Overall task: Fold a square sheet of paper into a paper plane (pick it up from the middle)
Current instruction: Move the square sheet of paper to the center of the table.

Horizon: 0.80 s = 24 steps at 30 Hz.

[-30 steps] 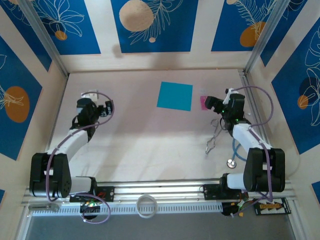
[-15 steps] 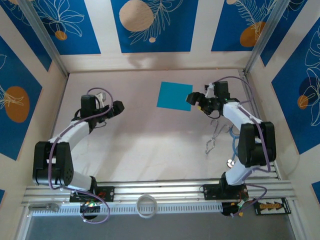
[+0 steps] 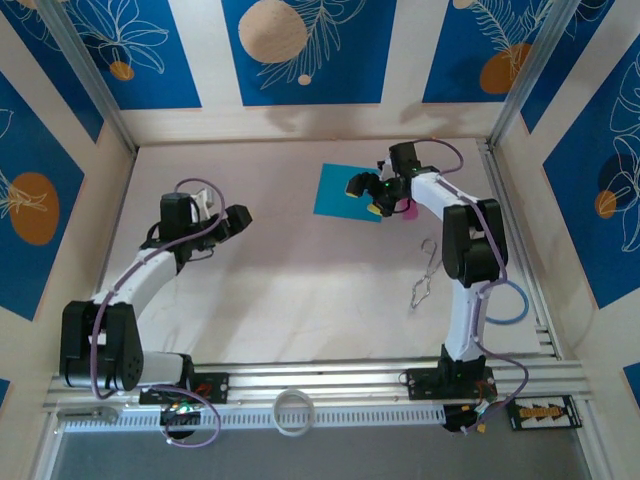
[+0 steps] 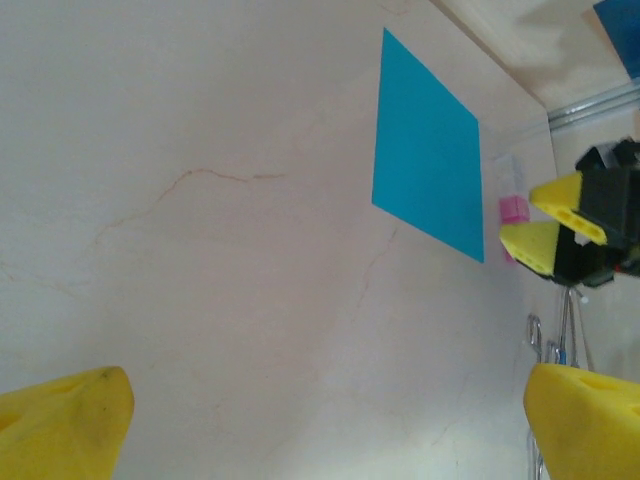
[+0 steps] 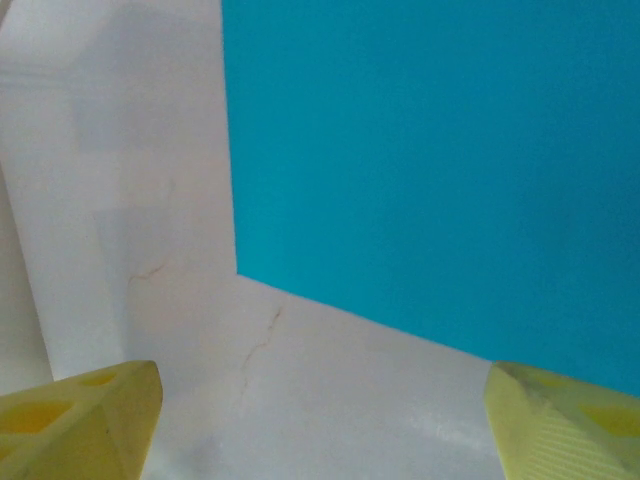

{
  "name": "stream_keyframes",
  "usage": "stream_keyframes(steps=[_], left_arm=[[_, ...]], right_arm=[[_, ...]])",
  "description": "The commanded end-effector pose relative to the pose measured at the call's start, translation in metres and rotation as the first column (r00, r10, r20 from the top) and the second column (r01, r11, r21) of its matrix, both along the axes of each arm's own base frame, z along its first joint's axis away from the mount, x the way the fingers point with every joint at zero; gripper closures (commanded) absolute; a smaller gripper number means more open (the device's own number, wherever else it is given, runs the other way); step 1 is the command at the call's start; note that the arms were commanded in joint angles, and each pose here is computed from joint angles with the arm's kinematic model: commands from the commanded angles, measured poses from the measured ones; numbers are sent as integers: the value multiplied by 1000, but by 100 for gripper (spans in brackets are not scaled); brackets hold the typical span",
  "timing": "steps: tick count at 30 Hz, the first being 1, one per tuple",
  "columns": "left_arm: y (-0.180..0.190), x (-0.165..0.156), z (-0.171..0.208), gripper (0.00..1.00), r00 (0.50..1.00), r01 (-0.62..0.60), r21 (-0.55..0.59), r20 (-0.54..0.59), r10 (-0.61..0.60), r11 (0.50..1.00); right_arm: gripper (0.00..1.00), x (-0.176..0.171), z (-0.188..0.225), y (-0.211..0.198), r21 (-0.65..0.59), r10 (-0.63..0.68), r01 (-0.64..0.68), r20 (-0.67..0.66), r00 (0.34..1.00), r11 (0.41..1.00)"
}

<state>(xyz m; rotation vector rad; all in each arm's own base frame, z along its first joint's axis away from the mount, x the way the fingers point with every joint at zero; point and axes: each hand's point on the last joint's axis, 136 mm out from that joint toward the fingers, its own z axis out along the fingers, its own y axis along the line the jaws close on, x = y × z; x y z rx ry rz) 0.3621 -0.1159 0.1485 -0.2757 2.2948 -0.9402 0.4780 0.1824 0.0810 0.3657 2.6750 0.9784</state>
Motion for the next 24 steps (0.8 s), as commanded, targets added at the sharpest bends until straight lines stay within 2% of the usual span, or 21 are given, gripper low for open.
stream_keyframes(steps=[1, 12, 17, 24], left_arm=[[-7, -10, 1, 0, 999, 41, 24, -12, -41, 999], [-10, -19, 4, 0, 998, 65, 58, -19, -64, 996], [-10, -21, -2, 0, 997, 64, 54, -34, -62, 997], [-9, -22, 1, 0, 997, 66, 70, -51, -63, 995]], right_arm=[[16, 2, -2, 9, 27, 2, 0, -70, 998, 1000], [16, 9, -21, 13, -17, 9, -11, -153, 988, 1000], [16, 1, -30, 13, -33, 21, -29, -221, 975, 999], [16, -16, -48, 8, -134, 26, -65, -275, 961, 989]])
